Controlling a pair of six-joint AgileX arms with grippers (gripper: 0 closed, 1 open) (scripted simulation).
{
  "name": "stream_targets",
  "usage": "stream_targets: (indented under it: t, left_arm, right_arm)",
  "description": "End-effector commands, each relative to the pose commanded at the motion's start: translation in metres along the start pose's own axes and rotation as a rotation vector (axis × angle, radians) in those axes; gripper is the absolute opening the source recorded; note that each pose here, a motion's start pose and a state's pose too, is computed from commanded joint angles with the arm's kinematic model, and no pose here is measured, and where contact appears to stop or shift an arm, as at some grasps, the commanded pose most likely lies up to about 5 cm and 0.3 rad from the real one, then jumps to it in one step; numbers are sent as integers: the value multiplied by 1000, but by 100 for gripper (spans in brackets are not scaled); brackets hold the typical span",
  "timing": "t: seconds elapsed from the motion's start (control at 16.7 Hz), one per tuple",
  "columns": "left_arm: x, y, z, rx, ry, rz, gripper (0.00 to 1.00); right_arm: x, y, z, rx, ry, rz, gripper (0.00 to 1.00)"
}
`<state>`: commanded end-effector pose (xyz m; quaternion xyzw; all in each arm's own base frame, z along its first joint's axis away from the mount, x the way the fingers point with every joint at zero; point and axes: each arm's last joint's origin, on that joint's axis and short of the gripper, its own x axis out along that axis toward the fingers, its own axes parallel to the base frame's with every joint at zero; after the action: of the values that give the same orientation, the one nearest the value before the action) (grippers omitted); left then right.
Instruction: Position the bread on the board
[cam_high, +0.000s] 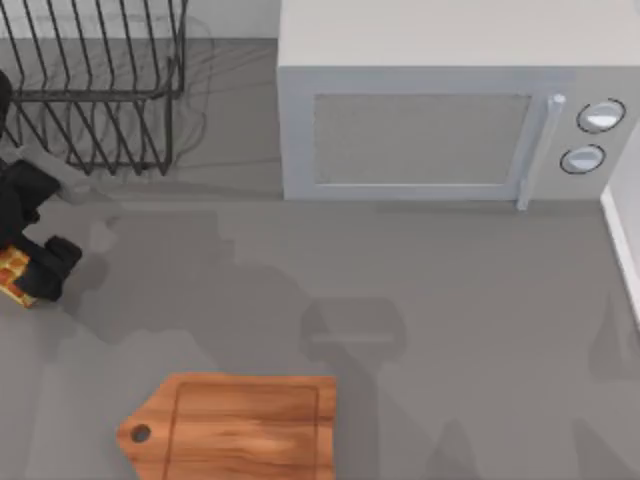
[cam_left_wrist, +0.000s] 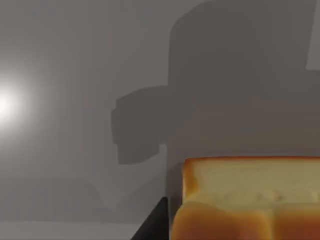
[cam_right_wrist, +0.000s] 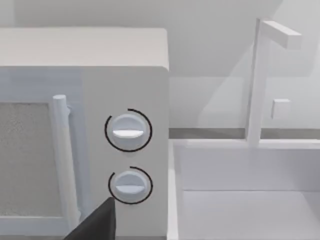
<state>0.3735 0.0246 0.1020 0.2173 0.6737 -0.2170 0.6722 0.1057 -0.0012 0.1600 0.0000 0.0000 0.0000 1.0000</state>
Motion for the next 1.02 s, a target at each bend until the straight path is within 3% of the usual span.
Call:
stream_targets:
  t: [0.12,0.18,0.6,1.02]
  left_arm:
    - [0,0,0,0,0,0,2]
    - [0,0,0,0,0,0,0]
    - [0,0,0,0,0,0,0]
    - [-55,2,4,-3,-15,-6,0]
  right_arm:
    - [0,0,0,0,0,0,100]
    - [0,0,0,0,0,0,100]
    - [0,0,0,0,0,0,100]
    - [0,0,0,0,0,0,100]
